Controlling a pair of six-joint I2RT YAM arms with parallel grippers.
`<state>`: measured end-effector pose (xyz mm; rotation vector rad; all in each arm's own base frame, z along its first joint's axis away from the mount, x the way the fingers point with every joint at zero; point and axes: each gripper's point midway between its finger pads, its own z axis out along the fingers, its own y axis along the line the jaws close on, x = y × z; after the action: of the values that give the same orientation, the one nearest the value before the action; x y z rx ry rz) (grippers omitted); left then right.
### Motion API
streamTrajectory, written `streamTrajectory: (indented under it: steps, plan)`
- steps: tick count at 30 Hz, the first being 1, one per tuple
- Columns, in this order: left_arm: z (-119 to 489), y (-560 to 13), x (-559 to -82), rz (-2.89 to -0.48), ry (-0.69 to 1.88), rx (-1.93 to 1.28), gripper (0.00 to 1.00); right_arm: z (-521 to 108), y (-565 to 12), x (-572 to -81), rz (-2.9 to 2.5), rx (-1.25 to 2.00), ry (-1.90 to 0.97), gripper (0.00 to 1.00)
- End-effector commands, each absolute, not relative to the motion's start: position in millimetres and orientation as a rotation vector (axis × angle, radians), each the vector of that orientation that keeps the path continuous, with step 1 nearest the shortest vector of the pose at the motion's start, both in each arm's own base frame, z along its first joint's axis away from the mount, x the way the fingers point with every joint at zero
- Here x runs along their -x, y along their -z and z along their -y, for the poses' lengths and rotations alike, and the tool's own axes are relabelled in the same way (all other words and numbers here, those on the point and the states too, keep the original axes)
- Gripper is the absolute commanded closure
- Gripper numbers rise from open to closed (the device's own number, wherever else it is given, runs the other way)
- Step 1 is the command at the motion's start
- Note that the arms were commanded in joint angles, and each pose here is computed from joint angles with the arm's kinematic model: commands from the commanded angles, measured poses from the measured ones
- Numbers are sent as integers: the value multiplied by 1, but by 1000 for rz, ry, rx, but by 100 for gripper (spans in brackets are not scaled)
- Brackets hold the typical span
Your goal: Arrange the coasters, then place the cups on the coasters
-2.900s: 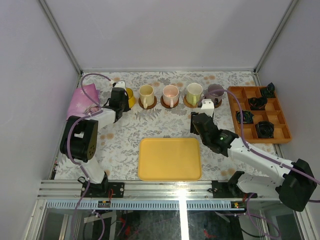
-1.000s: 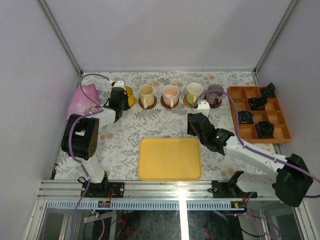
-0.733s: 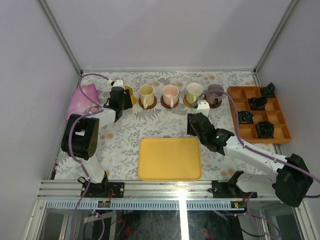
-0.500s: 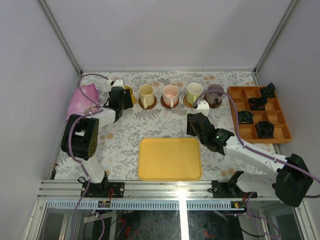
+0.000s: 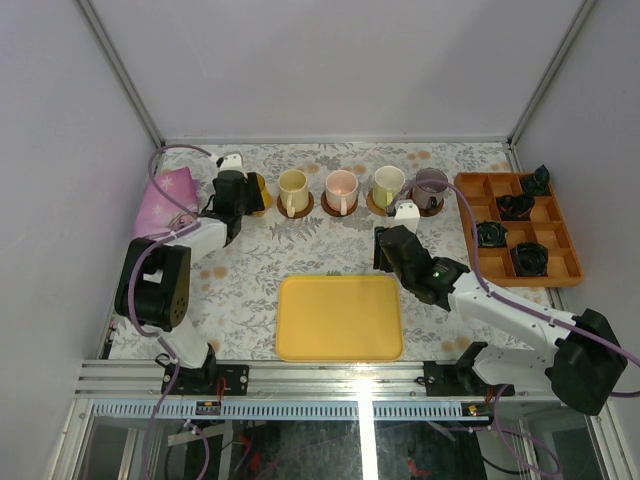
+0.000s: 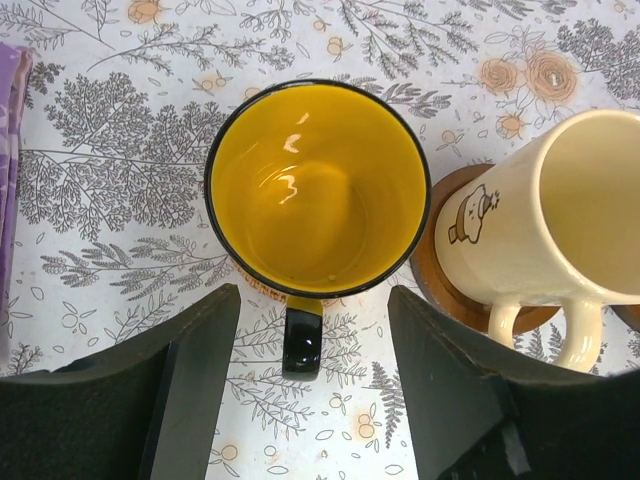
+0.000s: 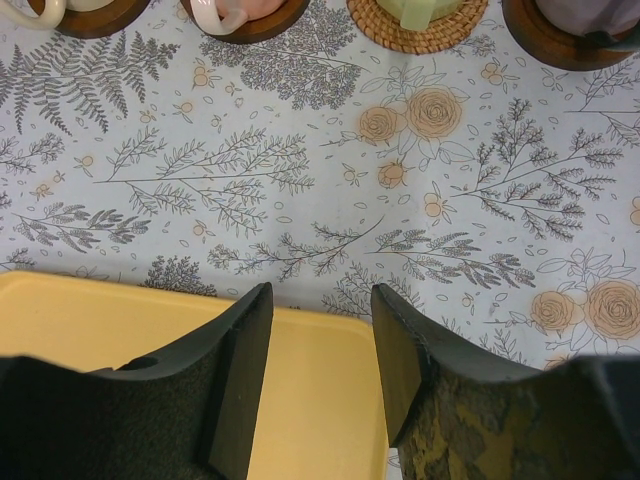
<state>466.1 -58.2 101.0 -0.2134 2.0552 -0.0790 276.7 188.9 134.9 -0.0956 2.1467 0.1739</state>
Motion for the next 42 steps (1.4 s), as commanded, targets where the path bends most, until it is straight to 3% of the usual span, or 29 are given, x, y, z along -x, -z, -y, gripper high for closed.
streamTrajectory:
  steps: [1,42]
  plan:
    - [51,-103,-460,-2047,63,250,39,-193,-148,-279,-2107,56,-242,49]
    - [33,-99,-438,-2080,-34,308,40,-199,-147,-278,-2118,66,-276,49]
